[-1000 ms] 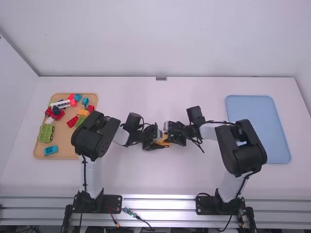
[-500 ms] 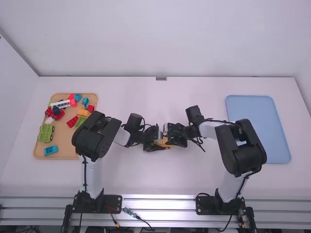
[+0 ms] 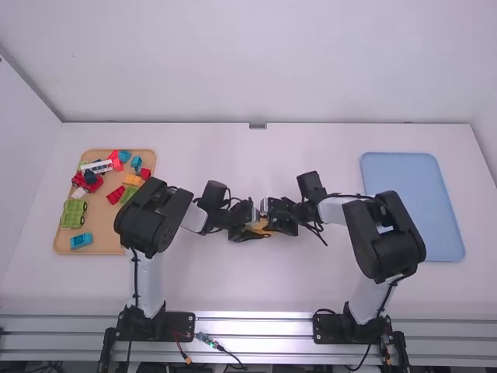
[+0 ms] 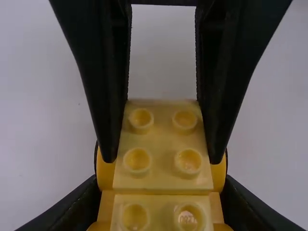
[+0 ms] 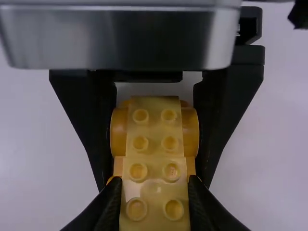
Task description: Assemble lego blocks to make yellow taxi
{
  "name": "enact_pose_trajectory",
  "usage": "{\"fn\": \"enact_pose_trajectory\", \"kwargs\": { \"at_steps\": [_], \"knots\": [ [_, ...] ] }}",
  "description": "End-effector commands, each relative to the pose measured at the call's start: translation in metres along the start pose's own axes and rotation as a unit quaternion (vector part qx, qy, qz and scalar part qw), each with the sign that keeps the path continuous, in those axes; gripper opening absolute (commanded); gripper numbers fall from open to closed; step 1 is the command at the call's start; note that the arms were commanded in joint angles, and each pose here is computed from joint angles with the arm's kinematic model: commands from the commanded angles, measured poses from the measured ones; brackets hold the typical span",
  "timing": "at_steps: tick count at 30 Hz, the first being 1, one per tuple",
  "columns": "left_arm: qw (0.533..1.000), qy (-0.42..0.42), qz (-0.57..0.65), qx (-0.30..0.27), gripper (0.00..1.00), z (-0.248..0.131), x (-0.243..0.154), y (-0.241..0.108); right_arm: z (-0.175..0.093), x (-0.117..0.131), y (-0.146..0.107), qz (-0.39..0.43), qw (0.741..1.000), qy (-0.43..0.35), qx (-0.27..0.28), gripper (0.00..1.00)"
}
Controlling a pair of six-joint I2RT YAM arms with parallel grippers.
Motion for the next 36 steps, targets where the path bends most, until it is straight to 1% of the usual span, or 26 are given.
{"fn": "enact_pose_trajectory", "kwargs": {
  "at_steps": [1,2,3,8,13,14,15,16,17,18,20,23,27,30,36],
  "knots": [
    [1.000,-0.009,0.003,-0.011,0.49,0.001,0.001,0.003,0.005,0.007,-0.008,0.017,1.000,0.014,0.003,0.72],
    [1.000,-0.009,0.003,-0.011,0.49,0.001,0.001,0.003,0.005,0.007,-0.008,0.017,1.000,0.014,0.003,0.86],
    [1.000,-0.009,0.003,-0.010,0.49,0.001,0.001,0.003,0.005,0.007,-0.008,0.017,1.000,0.014,0.003,0.98],
    [1.000,-0.010,0.001,-0.009,0.49,0.001,0.001,0.002,0.002,0.005,-0.002,0.012,1.000,0.015,-0.008,0.99],
    [1.000,-0.008,0.003,-0.010,0.47,0.001,0.000,0.002,-0.020,0.008,0.011,-0.036,0.999,0.013,-0.039,0.99],
    [1.000,-0.009,0.002,-0.010,0.47,0.001,0.000,0.002,-0.026,0.008,0.013,-0.043,0.998,0.011,-0.046,0.96],
    [1.000,-0.009,0.002,-0.010,0.47,0.001,0.000,0.002,-0.032,0.008,0.014,-0.047,0.997,0.008,-0.056,0.86],
    [1.000,-0.009,0.002,-0.010,0.47,0.001,0.000,0.002,-0.036,0.008,0.014,-0.055,0.996,0.005,-0.067,0.59],
    [1.000,-0.009,0.002,-0.010,0.47,0.001,0.001,0.002,-0.038,0.008,0.014,-0.056,0.996,0.003,-0.073,0.42],
    [1.000,-0.008,0.003,-0.011,0.47,0.001,0.001,0.003,-0.041,0.007,0.014,-0.054,0.995,0.002,-0.082,0.00],
    [1.000,-0.009,0.002,-0.010,0.47,0.001,0.001,0.003,-0.045,0.006,0.013,-0.039,0.994,0.002,-0.098,0.00],
    [1.000,-0.010,0.001,-0.010,0.45,0.001,0.001,0.003,-0.044,0.011,0.014,-0.046,0.993,0.009,-0.111,0.00],
    [1.000,-0.007,0.002,-0.012,0.44,-0.001,0.001,0.001,-0.037,0.016,0.011,-0.057,0.992,0.007,-0.112,0.00],
    [1.000,-0.009,0.002,-0.010,0.44,0.001,0.000,0.002,-0.032,0.016,0.009,-0.047,0.992,-0.005,-0.116,0.00],
    [1.000,-0.011,0.001,-0.011,0.43,0.001,0.001,0.003,-0.023,0.015,0.003,-0.013,0.994,-0.046,-0.099,0.00]
  ]
}}
Point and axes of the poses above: each hand's point on the last joint's axis, 136 mm out from that joint toward the fingers, its own z axis out along the fingers, its own x axis along the line the jaws close on, y = z × x, the point moved 8 cm from there along -z, back along the fingers, and after that the axes turned 1 degree about z, right-handed, at the moved point
